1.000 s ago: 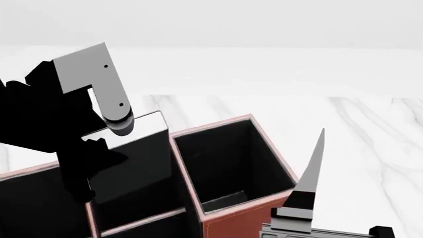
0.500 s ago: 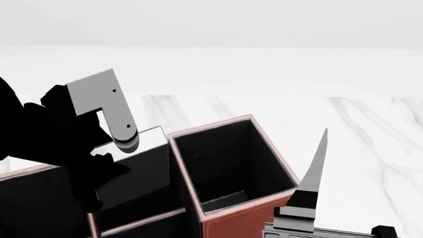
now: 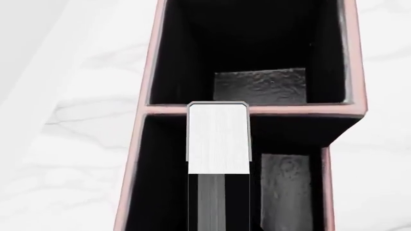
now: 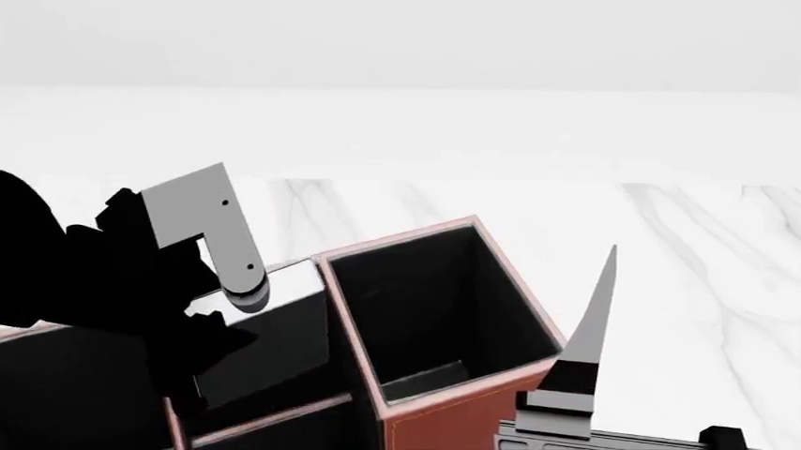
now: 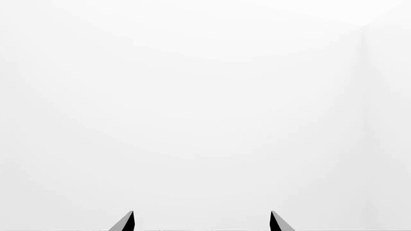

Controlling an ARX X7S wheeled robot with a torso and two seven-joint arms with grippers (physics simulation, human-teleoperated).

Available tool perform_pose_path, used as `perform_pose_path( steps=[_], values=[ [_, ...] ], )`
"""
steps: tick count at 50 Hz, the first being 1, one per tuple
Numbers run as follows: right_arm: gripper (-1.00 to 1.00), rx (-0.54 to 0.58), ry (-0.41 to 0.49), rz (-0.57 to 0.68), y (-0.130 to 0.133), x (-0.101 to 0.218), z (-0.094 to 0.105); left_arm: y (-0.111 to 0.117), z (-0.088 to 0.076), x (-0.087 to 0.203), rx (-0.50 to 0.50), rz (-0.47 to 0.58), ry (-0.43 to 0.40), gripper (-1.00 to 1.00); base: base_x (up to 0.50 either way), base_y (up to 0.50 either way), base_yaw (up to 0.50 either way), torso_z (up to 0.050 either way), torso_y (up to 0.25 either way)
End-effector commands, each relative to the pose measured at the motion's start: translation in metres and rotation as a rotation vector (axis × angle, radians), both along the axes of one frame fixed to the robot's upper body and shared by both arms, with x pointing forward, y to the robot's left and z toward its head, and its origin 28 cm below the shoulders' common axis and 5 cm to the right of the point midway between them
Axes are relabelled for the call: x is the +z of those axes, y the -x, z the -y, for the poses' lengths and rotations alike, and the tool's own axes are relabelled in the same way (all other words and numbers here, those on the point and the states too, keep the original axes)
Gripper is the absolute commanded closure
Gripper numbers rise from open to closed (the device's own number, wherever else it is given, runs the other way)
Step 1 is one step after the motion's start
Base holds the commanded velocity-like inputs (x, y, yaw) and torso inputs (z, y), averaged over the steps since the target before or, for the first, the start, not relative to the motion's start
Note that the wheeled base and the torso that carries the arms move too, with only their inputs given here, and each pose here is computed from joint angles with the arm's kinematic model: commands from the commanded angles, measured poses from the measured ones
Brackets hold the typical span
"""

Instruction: Pick up the book and place it in the front compartment of the caddy.

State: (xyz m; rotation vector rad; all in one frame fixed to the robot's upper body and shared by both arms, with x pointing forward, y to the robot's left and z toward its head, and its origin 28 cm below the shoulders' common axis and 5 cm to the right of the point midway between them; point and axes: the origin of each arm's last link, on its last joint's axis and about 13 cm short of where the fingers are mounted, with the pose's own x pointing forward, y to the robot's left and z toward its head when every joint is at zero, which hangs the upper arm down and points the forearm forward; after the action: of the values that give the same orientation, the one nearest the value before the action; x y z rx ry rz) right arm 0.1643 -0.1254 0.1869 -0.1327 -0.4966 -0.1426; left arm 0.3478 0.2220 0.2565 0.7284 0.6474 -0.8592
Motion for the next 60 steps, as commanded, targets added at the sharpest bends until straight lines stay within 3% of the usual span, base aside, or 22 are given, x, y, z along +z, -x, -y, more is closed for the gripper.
perform_pose_path(
  steps=[1, 16, 60],
  values=[
    [-1.0, -0.002, 0.003, -0.008, -0.002, -0.002, 0.0, -0.007, -0.001, -0.006, 0.0, 0.041, 0.002, 1.0, 0.0, 0.0, 0.0, 0.0, 0.0],
    [-1.0, -0.004, 0.002, -0.013, -0.003, -0.003, 0.0, -0.018, -0.003, -0.016, -0.008, 0.091, -0.005, 1.0, 0.0, 0.0, 0.0, 0.001, 0.001],
    [-1.0, 0.001, -0.011, -0.018, -0.004, -0.005, 0.001, -0.03, -0.007, -0.051, -0.009, 0.066, -0.019, 1.0, 0.0, 0.0, 0.0, 0.0, 0.001]
  ],
)
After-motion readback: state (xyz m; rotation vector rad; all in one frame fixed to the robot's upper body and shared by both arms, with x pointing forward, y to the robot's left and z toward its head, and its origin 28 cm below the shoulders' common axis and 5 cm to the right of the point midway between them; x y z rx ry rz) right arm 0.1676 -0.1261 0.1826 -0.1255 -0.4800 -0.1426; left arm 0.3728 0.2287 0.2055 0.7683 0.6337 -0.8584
